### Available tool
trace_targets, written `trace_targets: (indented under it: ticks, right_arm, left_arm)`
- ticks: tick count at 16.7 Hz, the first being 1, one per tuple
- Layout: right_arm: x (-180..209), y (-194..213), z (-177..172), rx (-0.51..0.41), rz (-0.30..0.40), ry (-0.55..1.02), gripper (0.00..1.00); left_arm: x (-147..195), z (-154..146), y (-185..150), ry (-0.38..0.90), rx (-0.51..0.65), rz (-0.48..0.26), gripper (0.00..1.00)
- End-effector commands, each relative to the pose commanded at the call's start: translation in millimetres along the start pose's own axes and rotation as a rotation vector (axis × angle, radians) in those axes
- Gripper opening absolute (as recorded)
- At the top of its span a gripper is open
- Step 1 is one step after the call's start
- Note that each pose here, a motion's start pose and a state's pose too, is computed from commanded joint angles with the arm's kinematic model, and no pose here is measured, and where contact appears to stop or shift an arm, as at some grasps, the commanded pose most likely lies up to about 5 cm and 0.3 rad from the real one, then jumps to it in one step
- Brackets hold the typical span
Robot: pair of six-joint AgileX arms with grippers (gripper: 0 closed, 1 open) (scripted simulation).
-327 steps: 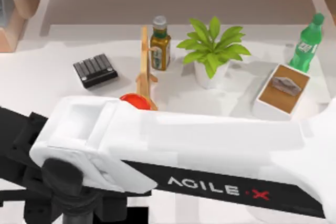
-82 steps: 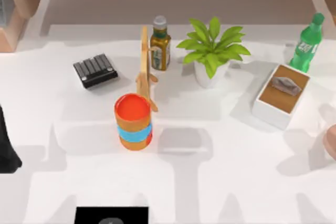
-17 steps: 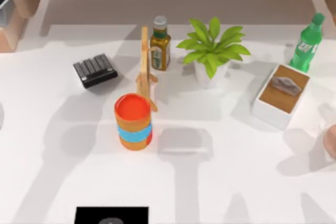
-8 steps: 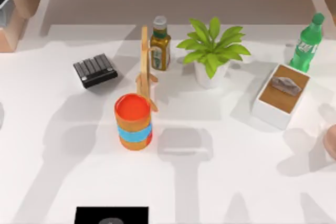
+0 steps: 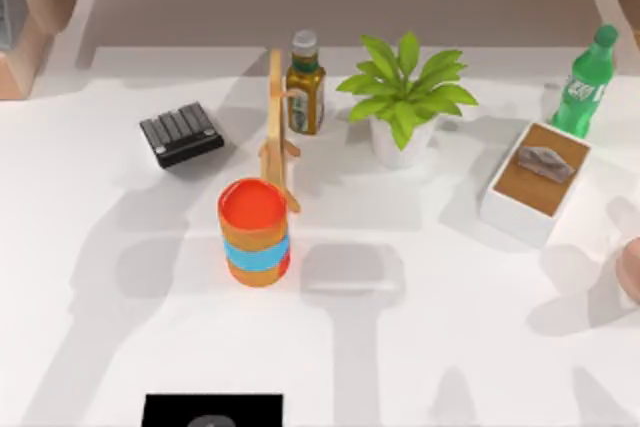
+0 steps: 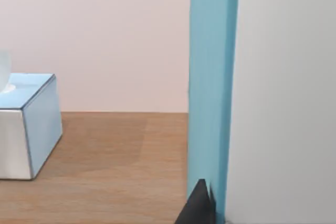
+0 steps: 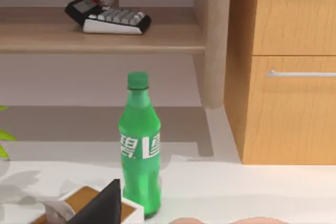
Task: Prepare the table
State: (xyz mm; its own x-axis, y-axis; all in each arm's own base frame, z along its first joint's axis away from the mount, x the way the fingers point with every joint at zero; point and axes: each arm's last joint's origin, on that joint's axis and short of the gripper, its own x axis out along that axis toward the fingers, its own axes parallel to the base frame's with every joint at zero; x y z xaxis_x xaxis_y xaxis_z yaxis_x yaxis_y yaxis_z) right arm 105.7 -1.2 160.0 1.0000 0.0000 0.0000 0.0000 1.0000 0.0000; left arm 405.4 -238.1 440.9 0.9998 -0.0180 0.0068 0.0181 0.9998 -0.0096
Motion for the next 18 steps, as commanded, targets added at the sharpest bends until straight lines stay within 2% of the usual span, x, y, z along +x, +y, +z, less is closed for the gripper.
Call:
trace_targets:
  ticks: [3, 8, 10, 12, 14, 16, 18]
  right_arm:
    - [0.0, 0.0, 0.0, 0.0, 0.0, 0.0, 1.0]
    - [0.0, 0.0, 0.0, 0.0, 0.0, 0.0, 1.0]
    - [0.0, 0.0, 0.0, 0.0, 0.0, 0.0, 1.0]
    - [0.0, 0.0, 0.0, 0.0, 0.0, 0.0, 1.0]
    - [0.0, 0.0, 0.0, 0.0, 0.0, 0.0, 1.0]
    - [0.0, 0.0, 0.0, 0.0, 0.0, 0.0, 1.0]
    - [0.0, 0.0, 0.0, 0.0, 0.0, 0.0, 1.0]
  left_arm:
    - [-16.8, 6.8, -0.1, -0.004, -0.002, -0.002, 0.0]
    - [-15.3, 6.8, 1.6, -0.005, -0.001, 0.002, 0.0]
    - [-16.4, 17.2, 13.8, -0.036, -0.003, 0.016, 0.0]
    - [-15.3, 33.6, 43.6, -0.09, 0.013, 0.062, 0.0]
    - [-11.9, 47.7, 87.7, -0.143, 0.064, 0.141, 0.0]
    - [-8.3, 54.9, 139.7, -0.174, 0.152, 0.244, 0.0]
    - [-3.1, 48.9, 196.7, -0.158, 0.28, 0.358, 0.0]
